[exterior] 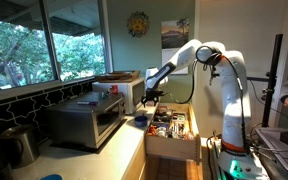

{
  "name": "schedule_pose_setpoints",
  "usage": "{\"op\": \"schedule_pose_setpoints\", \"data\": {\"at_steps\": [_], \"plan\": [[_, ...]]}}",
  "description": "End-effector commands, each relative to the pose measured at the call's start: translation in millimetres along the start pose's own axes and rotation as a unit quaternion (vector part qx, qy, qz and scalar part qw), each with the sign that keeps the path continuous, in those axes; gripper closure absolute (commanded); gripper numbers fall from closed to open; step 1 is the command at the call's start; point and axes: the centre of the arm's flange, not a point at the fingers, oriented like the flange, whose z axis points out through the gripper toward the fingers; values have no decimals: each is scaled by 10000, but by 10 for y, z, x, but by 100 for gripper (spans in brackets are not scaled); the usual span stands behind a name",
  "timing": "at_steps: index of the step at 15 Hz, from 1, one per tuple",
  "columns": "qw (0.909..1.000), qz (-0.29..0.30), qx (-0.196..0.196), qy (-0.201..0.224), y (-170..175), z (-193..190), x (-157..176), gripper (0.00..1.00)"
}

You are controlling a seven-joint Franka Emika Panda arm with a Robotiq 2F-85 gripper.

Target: Put the pen onto the oven

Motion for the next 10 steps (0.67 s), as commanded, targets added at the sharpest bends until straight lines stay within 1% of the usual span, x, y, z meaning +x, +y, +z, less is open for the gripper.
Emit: {"op": "schedule_pose_setpoints", "data": {"at_steps": [1,5,6,7,8,10], "plan": [[10000,10,-32,-21,-25,51,11,0],[10000,6,-12,9,-25,17,30,0],[9999,24,30,-109,-44,92,11,0],[9998,149,87,-57,-70,172,0,0],[9996,203,150,-159,-82,241,-23,0],[9991,297,150,-274,-100,341,-53,0]]}}
